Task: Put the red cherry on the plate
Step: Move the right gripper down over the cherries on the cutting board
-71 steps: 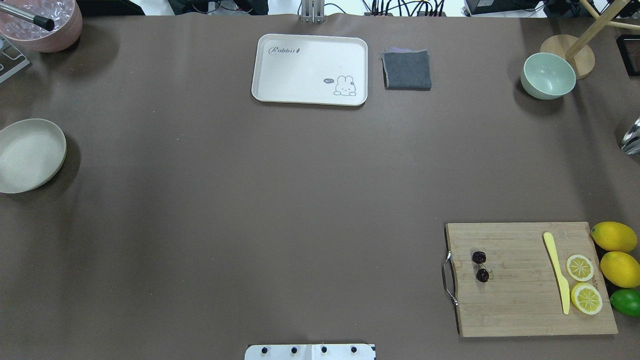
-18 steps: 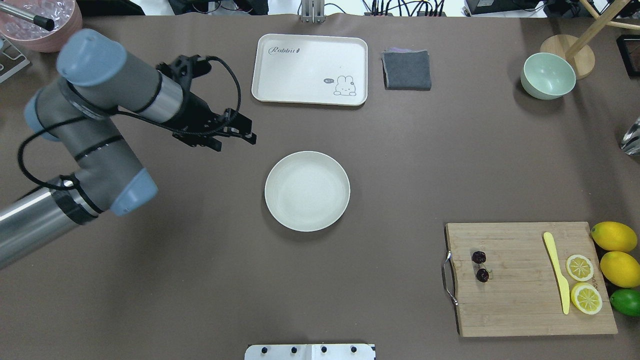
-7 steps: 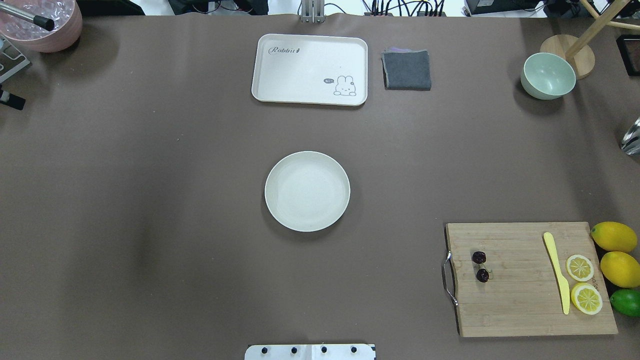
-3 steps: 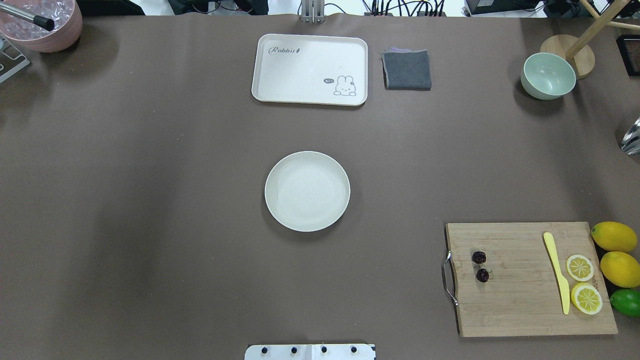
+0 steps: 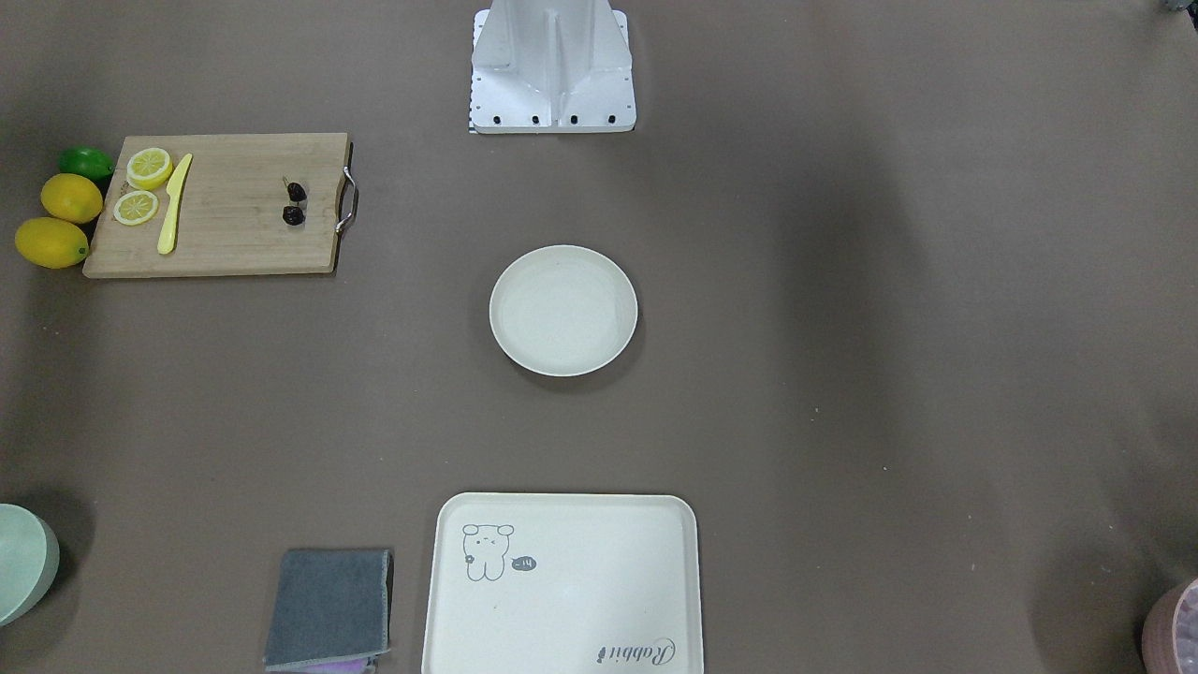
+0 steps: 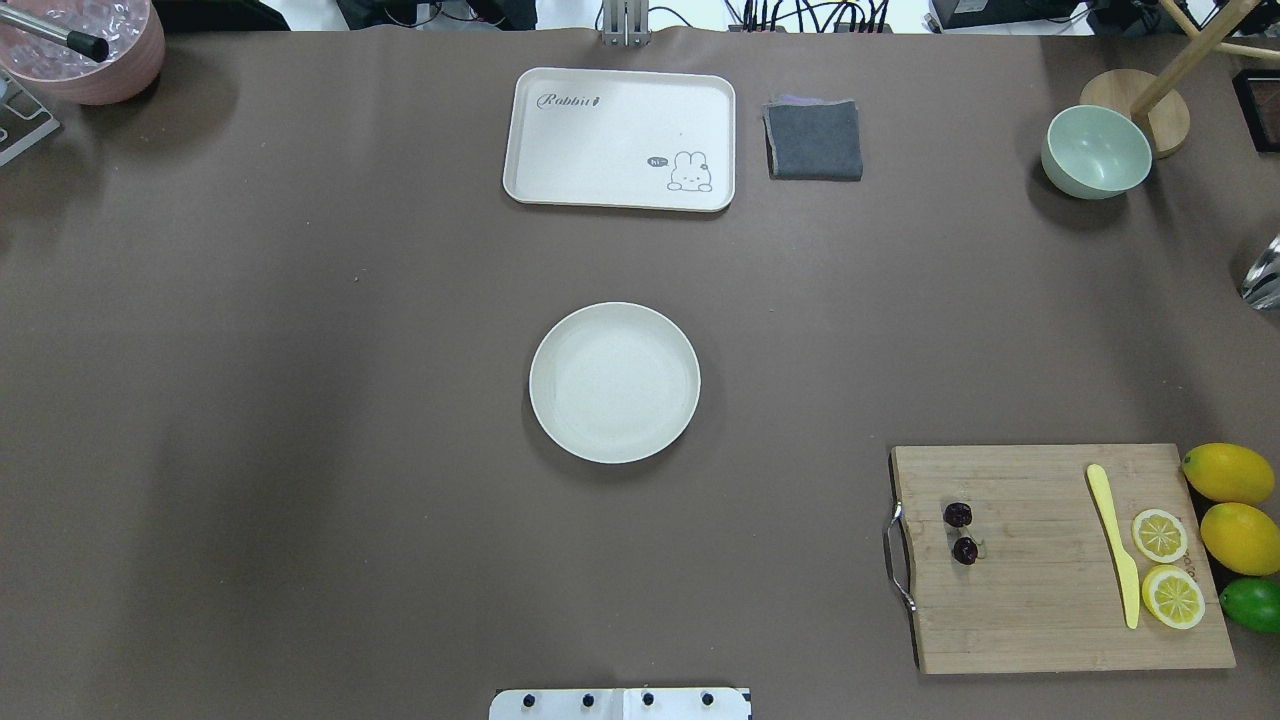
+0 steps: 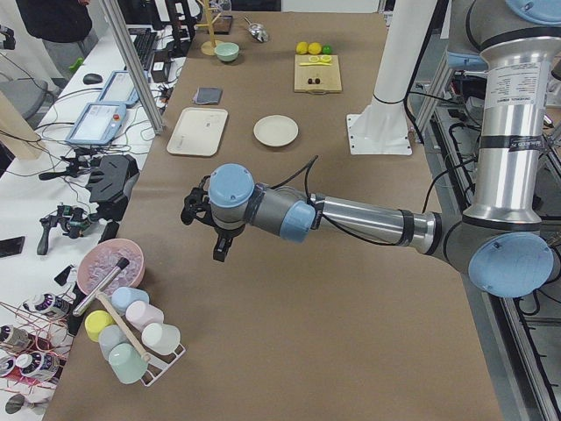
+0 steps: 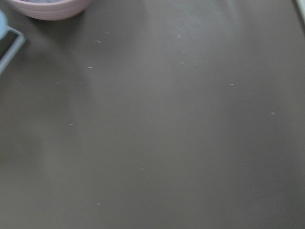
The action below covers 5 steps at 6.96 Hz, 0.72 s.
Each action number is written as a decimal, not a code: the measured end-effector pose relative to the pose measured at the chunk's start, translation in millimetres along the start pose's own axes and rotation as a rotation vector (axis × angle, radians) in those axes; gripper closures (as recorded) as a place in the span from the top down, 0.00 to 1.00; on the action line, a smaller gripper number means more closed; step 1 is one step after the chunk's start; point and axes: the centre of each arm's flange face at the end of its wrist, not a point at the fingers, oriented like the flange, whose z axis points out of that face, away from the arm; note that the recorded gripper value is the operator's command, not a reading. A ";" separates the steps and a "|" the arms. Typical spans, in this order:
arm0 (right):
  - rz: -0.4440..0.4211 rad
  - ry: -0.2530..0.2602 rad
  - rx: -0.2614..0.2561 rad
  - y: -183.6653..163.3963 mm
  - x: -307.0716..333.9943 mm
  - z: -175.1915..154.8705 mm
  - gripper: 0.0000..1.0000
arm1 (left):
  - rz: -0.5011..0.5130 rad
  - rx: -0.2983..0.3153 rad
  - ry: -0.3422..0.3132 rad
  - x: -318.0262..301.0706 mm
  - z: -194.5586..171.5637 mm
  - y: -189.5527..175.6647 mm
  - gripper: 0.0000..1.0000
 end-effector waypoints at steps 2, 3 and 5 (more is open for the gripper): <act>0.003 0.021 -0.003 -16.8 -120.3 6.5 1.00 | -0.015 -0.008 -0.019 8.8 -10.1 0.4 0.99; 0.021 0.027 -0.008 -15.0 -193.9 16.1 1.00 | -0.023 -0.012 -0.033 7.2 -10.6 0.8 0.99; 0.056 0.056 -0.007 3.4 -315.1 44.9 1.00 | -0.031 -0.011 -0.041 7.1 -14.2 2.0 0.99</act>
